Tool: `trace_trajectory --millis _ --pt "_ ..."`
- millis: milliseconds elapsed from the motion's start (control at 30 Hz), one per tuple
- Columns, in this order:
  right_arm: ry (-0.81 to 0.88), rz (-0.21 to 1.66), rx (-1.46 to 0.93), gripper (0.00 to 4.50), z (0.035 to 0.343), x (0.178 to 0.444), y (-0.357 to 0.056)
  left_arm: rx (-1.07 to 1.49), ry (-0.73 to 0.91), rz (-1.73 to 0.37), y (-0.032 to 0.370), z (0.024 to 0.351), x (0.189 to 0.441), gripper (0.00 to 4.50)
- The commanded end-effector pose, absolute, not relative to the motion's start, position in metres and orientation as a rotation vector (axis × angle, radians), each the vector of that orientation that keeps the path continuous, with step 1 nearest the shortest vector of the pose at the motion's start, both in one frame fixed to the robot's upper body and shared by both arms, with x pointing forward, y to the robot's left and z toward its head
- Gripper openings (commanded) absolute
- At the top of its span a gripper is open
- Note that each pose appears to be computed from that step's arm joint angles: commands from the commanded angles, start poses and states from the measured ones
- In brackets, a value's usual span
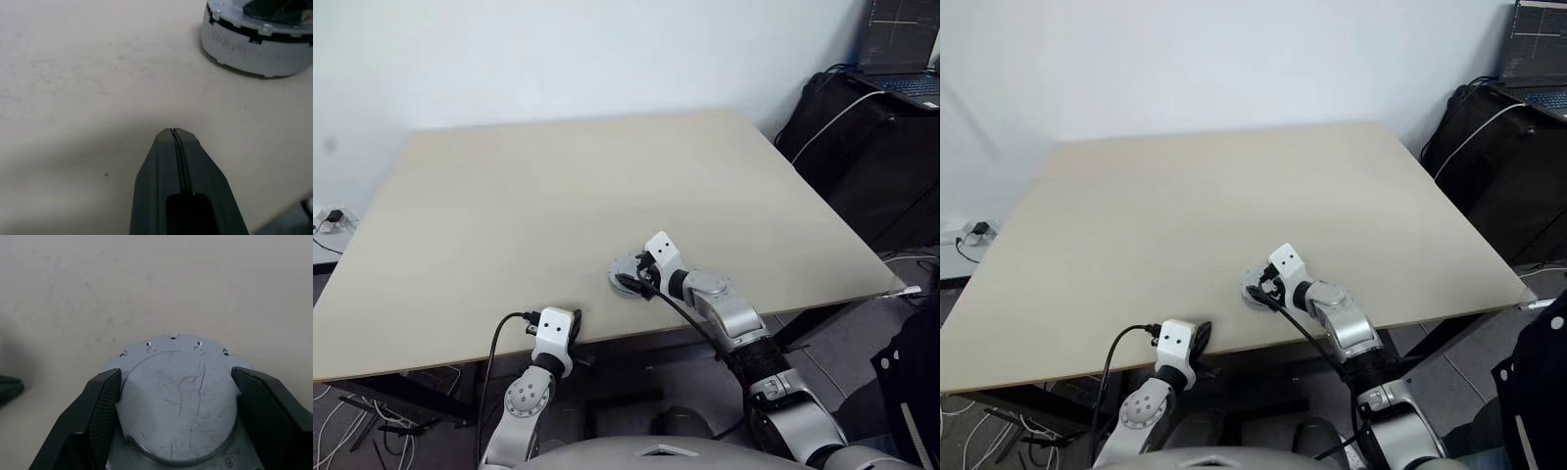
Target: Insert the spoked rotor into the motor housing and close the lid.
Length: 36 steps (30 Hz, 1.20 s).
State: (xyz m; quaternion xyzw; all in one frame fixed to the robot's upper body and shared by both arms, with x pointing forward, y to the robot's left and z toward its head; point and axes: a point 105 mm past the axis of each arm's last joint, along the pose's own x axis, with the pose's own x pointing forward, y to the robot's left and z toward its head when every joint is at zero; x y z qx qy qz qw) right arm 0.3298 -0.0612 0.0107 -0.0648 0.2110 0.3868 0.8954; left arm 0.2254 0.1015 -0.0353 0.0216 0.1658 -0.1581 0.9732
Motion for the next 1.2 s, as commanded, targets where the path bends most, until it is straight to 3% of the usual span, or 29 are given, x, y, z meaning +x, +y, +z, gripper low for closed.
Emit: trace_trajectory --millis 33,700,1200 --pt "0.425 0.795 -0.174 3.30 0.014 0.330 -0.061 0.049 0.304 -0.330 0.096 -0.019 0.229 0.00" --pt "0.417 0.773 -0.280 3.30 0.004 0.329 -0.057 0.050 0.307 -0.325 0.092 0.007 0.229 0.00" --pt "0.586 0.763 -0.381 3.30 -0.013 0.322 -0.062 0.089 0.279 -0.327 0.099 0.018 0.240 0.00"
